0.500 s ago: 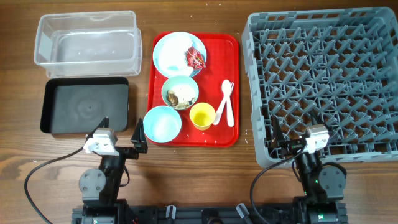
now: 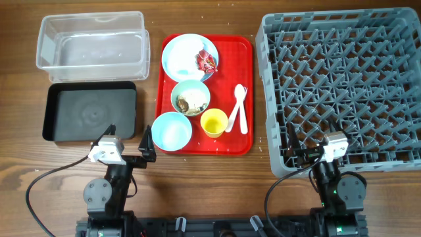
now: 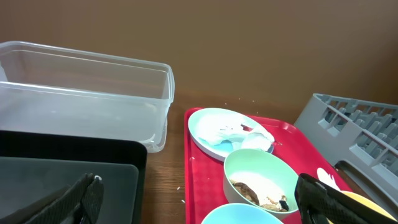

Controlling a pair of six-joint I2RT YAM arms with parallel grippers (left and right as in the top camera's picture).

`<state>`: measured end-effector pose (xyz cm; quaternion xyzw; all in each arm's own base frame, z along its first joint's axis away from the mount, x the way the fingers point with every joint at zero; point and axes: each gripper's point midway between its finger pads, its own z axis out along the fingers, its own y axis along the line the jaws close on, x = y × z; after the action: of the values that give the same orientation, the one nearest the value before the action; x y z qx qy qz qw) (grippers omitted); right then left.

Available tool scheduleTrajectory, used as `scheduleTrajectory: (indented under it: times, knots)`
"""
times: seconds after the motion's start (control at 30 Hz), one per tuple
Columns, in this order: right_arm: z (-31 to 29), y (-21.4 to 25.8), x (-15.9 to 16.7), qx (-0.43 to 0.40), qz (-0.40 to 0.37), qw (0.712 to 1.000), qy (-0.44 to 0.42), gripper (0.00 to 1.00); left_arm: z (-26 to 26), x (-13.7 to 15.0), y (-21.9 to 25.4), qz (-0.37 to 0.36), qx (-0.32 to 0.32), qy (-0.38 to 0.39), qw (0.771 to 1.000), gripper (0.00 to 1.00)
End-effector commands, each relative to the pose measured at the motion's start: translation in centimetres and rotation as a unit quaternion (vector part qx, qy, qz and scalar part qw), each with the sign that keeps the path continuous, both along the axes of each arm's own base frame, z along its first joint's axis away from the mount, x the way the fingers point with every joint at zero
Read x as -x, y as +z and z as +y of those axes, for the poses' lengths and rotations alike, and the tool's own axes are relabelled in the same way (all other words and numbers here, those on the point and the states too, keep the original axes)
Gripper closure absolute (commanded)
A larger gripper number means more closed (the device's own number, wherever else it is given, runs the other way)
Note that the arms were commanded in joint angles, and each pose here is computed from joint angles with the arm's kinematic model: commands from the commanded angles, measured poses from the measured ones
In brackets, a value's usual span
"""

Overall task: Sort waste into correct bins and load items into the dishwasher rack
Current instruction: 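Reach the left gripper to the white tissue on the blue plate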

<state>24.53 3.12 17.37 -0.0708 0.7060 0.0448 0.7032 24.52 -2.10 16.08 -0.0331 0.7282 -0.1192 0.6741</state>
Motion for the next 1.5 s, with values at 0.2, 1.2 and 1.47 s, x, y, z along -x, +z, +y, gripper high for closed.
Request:
scheduleTrajectory:
  times: [0.2, 1.2, 1.47]
  knots:
    - [-0.3, 0.2, 0.0, -0.007, -0.004, 1.000, -0.009, 0.00, 0.4, 0.0, -0.1, -0.001, -0.002, 0.009, 1.000, 0.00]
    - [-0.3, 0.2, 0.0, -0.007, -0.004, 1.000, -0.009, 0.00, -0.6, 0.2, 4.8, -0.060, 0.085, -0.021, 0.994, 0.00]
    - [-0.3, 0.2, 0.0, -0.007, -0.004, 1.000, -0.009, 0.00, -2.6, -3.5, 8.4, 0.034, 0.025, -0.079, 0.996, 0.00]
